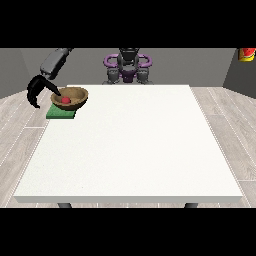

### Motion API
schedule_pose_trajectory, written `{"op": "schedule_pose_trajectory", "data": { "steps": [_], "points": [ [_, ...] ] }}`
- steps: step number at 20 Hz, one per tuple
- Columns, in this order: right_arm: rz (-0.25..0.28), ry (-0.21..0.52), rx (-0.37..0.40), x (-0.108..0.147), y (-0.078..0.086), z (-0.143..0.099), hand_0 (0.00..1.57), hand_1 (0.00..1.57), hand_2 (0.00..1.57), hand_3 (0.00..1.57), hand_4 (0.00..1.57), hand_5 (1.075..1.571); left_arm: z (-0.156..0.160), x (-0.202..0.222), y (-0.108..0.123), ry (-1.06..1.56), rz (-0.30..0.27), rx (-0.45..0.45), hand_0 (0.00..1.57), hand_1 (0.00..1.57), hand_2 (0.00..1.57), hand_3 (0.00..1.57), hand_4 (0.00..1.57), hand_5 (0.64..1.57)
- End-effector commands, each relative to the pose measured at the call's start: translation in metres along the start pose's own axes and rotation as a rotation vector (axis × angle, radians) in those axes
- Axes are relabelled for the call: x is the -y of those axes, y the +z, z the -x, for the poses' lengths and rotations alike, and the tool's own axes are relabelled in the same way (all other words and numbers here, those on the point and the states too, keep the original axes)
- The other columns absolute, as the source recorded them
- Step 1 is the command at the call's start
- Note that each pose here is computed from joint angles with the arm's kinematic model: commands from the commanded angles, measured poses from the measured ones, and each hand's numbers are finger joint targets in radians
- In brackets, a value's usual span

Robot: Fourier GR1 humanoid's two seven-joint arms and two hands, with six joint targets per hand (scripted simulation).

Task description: Pick the cup and pour the ball into the bowl, then pick the bowl and place it on the pad

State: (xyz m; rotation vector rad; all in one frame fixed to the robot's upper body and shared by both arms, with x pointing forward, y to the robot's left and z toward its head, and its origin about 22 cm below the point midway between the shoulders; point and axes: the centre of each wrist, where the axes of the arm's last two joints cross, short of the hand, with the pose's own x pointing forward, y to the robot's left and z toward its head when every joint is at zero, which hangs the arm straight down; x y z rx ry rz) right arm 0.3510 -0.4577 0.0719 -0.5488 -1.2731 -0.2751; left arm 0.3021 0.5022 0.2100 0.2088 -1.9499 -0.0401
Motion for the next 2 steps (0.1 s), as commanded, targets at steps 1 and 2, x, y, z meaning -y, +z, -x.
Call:
{"op": "schedule_pose_trajectory", "data": {
  "steps": [1, 2],
  "points": [
    [-0.048, 0.058, -0.014, 0.011, -0.003, -0.032, 0.0, 0.0, 0.0, 0.0, 0.0, 1.383, 0.022, 0.014, 0.003, -0.003, -0.015, -0.081, 0.0, 0.0, 0.0, 0.0, 1.19, 1.569],
    [-0.058, 0.061, 0.016, 0.017, -0.002, -0.042, 0.0, 0.0, 0.0, 0.0, 0.2, 1.375, 0.018, -0.006, 0.009, -0.008, -0.015, -0.086, 0.0, 0.0, 0.0, 0.0, 1.19, 1.569]
  ]
}}
